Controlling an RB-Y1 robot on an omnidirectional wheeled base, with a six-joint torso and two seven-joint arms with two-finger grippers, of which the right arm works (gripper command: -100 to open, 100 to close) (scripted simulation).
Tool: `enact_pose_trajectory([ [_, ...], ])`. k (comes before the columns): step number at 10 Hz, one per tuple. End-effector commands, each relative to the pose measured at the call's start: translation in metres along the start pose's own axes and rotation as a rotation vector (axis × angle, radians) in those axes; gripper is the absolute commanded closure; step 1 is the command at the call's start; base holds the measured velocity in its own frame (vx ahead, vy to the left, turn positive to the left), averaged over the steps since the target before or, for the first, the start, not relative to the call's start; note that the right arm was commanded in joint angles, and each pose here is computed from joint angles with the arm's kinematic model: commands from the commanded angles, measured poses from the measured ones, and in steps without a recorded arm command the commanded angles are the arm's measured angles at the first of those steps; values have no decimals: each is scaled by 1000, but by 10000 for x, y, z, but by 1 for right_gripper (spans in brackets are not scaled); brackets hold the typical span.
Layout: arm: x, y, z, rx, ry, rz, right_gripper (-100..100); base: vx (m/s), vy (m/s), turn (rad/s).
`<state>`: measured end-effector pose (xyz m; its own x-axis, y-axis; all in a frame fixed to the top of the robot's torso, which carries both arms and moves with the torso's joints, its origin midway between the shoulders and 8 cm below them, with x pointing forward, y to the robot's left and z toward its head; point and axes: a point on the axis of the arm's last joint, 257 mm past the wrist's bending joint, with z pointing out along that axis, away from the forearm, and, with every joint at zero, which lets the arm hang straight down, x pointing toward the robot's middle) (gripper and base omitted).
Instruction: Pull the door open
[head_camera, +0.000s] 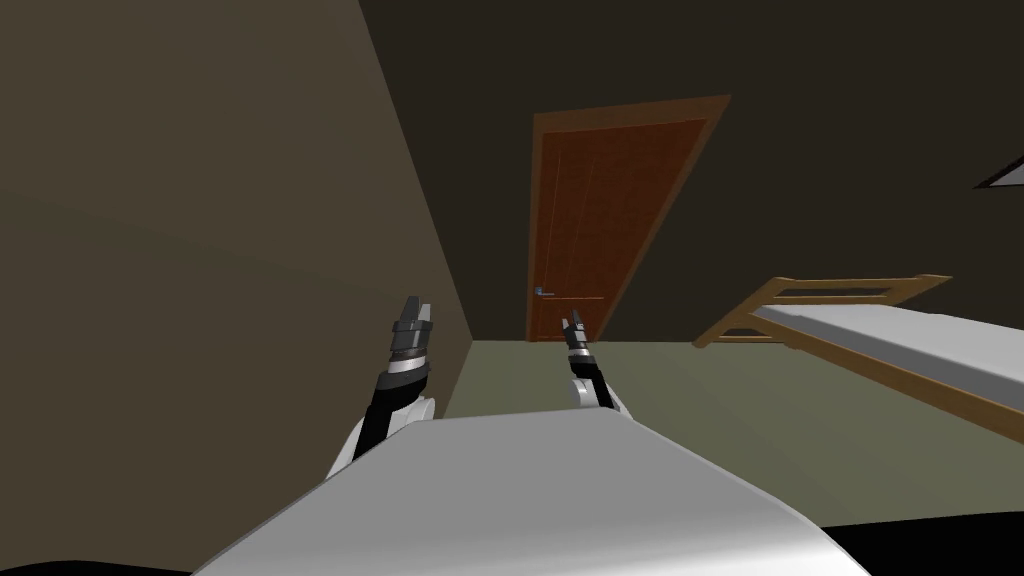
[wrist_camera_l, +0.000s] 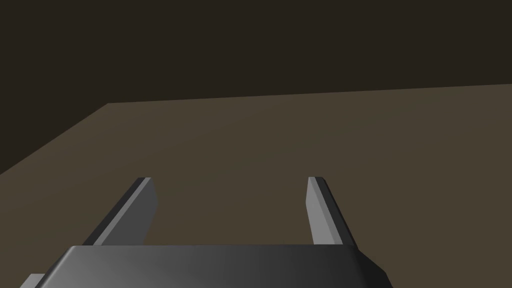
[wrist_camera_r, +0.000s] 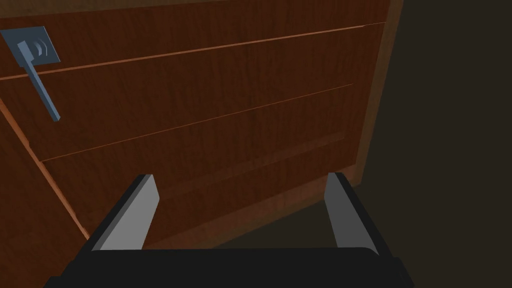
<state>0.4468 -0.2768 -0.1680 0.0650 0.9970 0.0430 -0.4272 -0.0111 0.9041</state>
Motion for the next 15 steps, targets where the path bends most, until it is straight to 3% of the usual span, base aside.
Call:
enact_pose_trajectory([
  [1, -19, -145, -10, 25, -3, 3, -100, 90, -18, 35],
  [15, -221, -1066, -199, 189, -31, 3, -100, 79, -9, 32],
])
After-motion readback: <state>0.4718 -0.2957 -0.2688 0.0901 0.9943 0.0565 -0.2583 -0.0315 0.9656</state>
